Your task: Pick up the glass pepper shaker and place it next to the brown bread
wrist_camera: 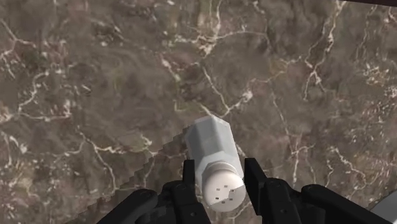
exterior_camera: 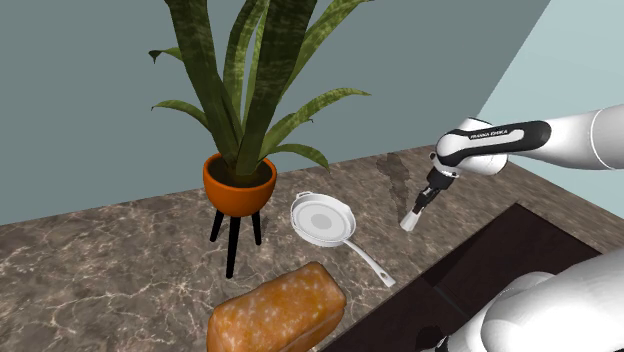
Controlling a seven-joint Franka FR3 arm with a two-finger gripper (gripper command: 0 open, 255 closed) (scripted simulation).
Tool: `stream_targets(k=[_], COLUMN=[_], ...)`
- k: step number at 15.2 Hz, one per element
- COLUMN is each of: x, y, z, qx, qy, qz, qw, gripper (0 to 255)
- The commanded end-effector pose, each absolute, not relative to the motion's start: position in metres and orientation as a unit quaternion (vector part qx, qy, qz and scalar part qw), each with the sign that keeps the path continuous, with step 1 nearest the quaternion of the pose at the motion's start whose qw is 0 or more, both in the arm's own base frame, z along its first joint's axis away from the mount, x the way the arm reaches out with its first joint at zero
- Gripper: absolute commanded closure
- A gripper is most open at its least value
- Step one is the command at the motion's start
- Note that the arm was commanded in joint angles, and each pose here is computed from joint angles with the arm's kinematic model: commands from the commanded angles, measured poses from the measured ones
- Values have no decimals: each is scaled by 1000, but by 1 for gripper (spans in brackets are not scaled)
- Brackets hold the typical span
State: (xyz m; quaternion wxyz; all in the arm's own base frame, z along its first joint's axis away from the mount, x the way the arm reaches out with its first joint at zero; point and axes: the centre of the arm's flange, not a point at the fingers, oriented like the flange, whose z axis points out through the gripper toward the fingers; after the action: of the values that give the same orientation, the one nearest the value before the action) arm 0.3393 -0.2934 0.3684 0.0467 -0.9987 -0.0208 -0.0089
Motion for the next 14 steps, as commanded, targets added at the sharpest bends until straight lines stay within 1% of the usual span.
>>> stream_targets(k=[1,14], x=[339,339], y=[-294,-294], z=[375,444], qx=[-999,-999], qy=[-21,-21], qz=[-8,-8], qw=[47,47], gripper=[255,255])
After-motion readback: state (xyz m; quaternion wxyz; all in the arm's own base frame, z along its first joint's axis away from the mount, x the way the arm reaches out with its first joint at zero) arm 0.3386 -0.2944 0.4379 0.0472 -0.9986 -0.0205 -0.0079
